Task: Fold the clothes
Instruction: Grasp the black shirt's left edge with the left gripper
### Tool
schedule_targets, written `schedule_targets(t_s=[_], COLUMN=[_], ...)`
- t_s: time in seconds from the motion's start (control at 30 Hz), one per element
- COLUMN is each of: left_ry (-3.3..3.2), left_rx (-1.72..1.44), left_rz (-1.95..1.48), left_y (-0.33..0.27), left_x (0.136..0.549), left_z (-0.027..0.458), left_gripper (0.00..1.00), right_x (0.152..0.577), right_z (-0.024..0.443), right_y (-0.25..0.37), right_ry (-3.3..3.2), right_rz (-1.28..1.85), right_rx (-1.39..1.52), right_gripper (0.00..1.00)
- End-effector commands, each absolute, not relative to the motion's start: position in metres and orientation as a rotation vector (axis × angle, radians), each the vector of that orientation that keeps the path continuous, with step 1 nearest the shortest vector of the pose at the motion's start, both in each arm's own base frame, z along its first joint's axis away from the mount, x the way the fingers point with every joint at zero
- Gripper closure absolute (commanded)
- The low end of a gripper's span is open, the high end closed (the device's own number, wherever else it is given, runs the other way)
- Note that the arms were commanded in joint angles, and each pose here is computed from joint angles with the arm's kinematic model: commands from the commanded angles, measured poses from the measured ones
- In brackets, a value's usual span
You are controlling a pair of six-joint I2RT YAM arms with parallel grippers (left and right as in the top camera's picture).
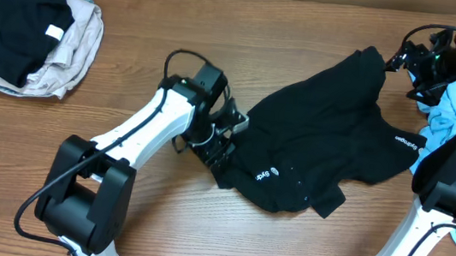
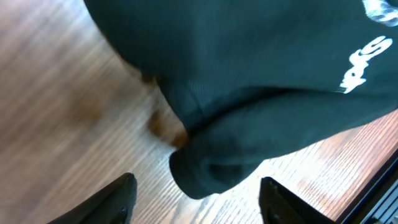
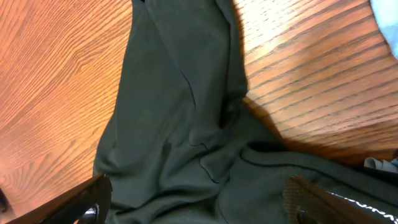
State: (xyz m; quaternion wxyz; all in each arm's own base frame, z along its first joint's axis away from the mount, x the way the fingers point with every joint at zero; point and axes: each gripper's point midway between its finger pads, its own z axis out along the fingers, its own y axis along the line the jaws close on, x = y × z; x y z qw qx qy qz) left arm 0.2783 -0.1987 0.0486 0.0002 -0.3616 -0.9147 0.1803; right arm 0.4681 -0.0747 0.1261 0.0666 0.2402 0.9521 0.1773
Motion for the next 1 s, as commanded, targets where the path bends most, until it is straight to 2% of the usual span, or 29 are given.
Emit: schedule_targets(t_s=[0.0,0.07,0.13,0.2,0.33,0.4,0.6,0.63,0.8,0.97], left_ry=[-2.856,-2.835,-2.830,-2.834,-2.865,-2.895,-2.901,-2.891,-2.844,-2.871], left_rx=[-1.049,-1.047,-1.051,-1.060,-1.097,-1.136,-1.171,-1.180,-1.182,-1.091], left_rz=[0.559,0.583,0.582,0.585,0.612,0.628,0.655,0.652,0.595,0.528], left_y=[-0.197,-0.199,-0.200,-0.201,-0.208,-0.215,-0.229,-0.230,-0.227,-0.212], left_x=[0.266,0.258,0.256,0.256,0.264,0.271,0.269,0.267,0.252,0.258], left_z=[0.034,0.030,0.027,0.025,0.024,0.022,0.020,0.020,0.017,0.019], left_gripper=[0.35,0.28,0.28,0.29,0.41,0.48,0.93,0.96,0.96,0.96], right_x=[0.472,0.472,0.472,0.472,0.472,0.470,0.461,0.461,0.461,0.462], right_z=[0.145,0.145,0.145,0.144,0.143,0.142,0.139,0.138,0.138,0.138], right_y=[-0.068,-0.067,-0.066,-0.067,-0.068,-0.070,-0.076,-0.077,-0.078,-0.078], right_ry=[2.836,2.836,2.838,2.842,2.844,2.853,2.889,2.892,2.892,2.889], right_rz=[0.537,0.537,0.537,0.520,0.509,0.490,0.425,0.415,0.406,0.405], right_rx=[0.663,0.660,0.657,0.657,0.659,0.664,0.685,0.686,0.687,0.686], right_gripper=[0.07,0.08,0.08,0.08,0.08,0.08,0.08,0.08,0.08,0.08])
